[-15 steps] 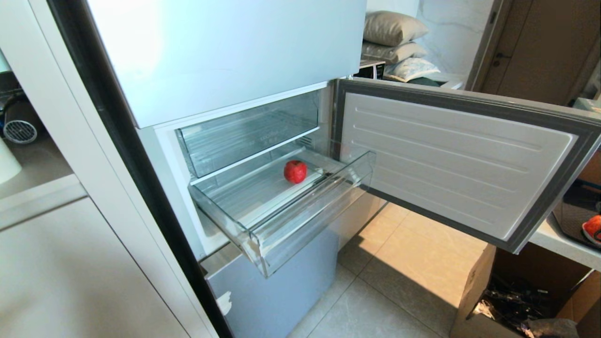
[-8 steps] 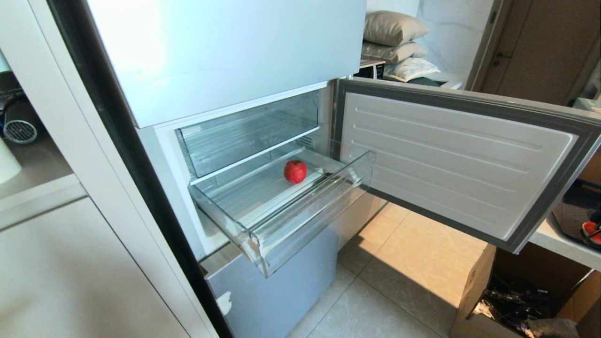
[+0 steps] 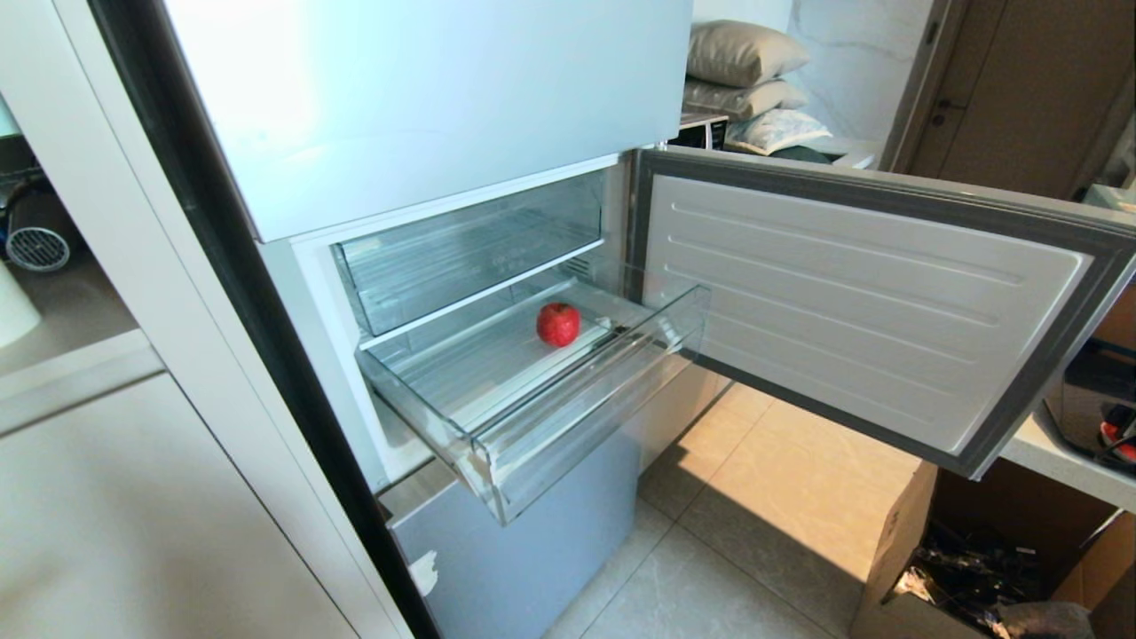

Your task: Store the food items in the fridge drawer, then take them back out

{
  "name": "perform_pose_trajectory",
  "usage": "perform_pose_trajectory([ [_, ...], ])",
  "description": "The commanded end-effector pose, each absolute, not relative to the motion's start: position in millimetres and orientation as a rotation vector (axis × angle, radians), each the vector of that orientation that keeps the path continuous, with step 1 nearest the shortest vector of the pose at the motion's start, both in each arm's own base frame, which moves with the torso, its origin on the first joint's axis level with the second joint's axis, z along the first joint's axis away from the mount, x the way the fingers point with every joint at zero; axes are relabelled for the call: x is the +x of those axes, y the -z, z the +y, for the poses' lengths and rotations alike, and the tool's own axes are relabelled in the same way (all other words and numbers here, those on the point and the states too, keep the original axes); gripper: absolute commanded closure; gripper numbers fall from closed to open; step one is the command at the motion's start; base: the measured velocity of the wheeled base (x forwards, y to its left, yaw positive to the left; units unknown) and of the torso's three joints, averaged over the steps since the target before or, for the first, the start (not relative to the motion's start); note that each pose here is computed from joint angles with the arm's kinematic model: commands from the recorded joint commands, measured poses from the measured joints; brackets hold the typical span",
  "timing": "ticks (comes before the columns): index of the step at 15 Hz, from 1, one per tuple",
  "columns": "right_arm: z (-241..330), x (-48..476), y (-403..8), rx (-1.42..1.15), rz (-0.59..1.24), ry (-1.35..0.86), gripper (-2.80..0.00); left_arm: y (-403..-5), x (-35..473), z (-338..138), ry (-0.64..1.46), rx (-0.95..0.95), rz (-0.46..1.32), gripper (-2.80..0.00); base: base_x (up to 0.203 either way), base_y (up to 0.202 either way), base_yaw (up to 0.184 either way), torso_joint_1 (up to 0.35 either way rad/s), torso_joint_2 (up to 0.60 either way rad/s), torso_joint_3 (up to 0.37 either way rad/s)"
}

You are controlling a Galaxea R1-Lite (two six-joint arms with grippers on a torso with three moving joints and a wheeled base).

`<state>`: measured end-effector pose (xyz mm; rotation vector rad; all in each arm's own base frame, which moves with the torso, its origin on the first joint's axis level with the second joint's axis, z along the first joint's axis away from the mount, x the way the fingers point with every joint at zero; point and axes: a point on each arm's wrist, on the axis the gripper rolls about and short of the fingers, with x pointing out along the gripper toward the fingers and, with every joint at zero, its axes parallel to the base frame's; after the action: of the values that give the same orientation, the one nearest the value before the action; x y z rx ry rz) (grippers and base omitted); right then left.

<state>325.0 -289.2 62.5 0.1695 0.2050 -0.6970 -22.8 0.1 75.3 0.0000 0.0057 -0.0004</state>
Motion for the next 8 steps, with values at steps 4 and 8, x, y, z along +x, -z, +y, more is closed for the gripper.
perform_pose_trajectory([
  [4, -294.6, 330.4, -55.8, 0.169, 0.203, 0.698, -2.80, -75.3, -22.8, 0.1, 0.000, 0.000, 0.006, 0.00, 0.000, 0.000, 0.000, 0.000, 0.00, 0.000],
  [8, -294.6, 331.4, -49.7, 0.175, 0.216, 0.696, -2.80, -75.3, -22.8, 0.1, 0.000, 0.000, 0.006, 0.00, 0.000, 0.000, 0.000, 0.000, 0.00, 0.000],
])
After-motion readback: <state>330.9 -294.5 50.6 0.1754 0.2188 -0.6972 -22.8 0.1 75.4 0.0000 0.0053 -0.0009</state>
